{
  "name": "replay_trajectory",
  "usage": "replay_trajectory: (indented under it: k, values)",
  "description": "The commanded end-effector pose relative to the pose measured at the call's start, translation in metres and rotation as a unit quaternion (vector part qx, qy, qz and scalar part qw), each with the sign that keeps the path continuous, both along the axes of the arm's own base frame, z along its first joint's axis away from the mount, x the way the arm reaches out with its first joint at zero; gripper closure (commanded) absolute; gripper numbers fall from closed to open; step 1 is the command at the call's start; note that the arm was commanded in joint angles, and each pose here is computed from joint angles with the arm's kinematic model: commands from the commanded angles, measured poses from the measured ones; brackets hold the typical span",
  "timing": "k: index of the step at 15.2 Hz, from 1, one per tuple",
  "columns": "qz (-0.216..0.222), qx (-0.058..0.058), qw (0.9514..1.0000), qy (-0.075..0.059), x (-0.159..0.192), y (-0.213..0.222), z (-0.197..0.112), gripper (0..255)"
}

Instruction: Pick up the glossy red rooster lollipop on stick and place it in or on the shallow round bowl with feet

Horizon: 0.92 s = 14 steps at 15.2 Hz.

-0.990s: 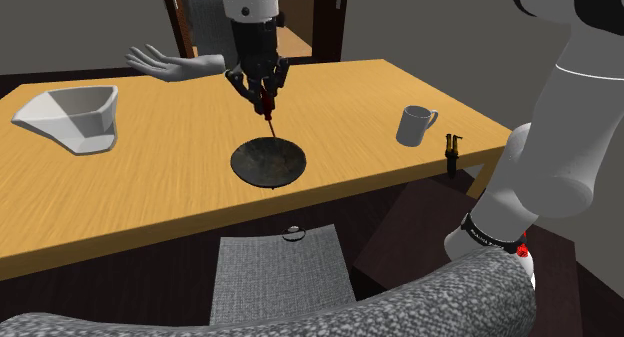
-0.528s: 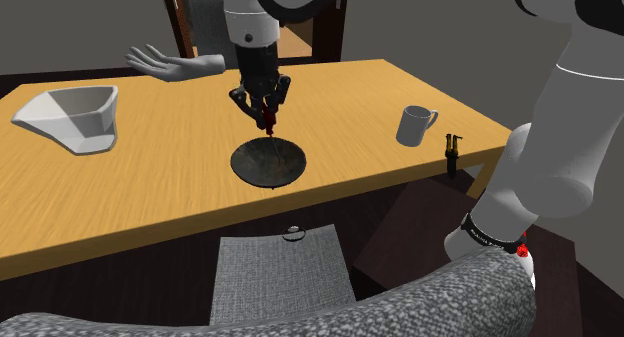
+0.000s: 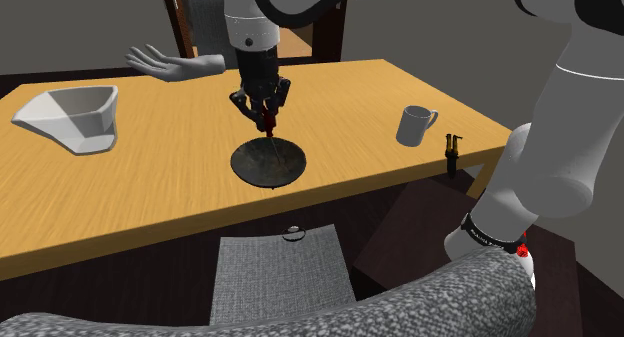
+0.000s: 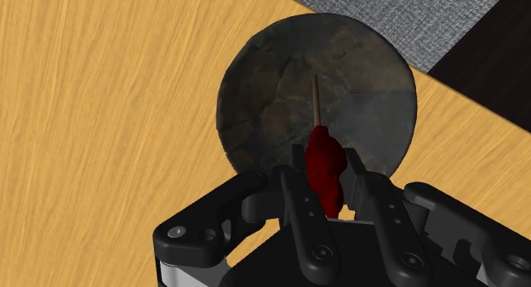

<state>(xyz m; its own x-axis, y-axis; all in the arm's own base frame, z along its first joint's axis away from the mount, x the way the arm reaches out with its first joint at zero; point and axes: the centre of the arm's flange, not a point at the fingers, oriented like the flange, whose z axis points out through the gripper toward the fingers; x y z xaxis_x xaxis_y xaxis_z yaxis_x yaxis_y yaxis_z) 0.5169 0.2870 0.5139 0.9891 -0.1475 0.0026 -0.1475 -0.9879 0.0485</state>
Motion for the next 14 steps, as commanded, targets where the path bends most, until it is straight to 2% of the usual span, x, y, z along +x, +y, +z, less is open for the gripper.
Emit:
replay_trajectory:
  k: [1, 6, 10, 14]
  values:
    - [0.000, 0.000, 1.0000, 0.000, 0.000, 0.000, 0.000, 0]
    - [0.000, 0.000, 1.0000, 0.000, 0.000, 0.000, 0.000, 0]
    - [0.000, 0.000, 1.0000, 0.000, 0.000, 0.002, 0.050, 0]
    - [0.000, 0.000, 1.0000, 0.000, 0.000, 0.002, 0.050, 0]
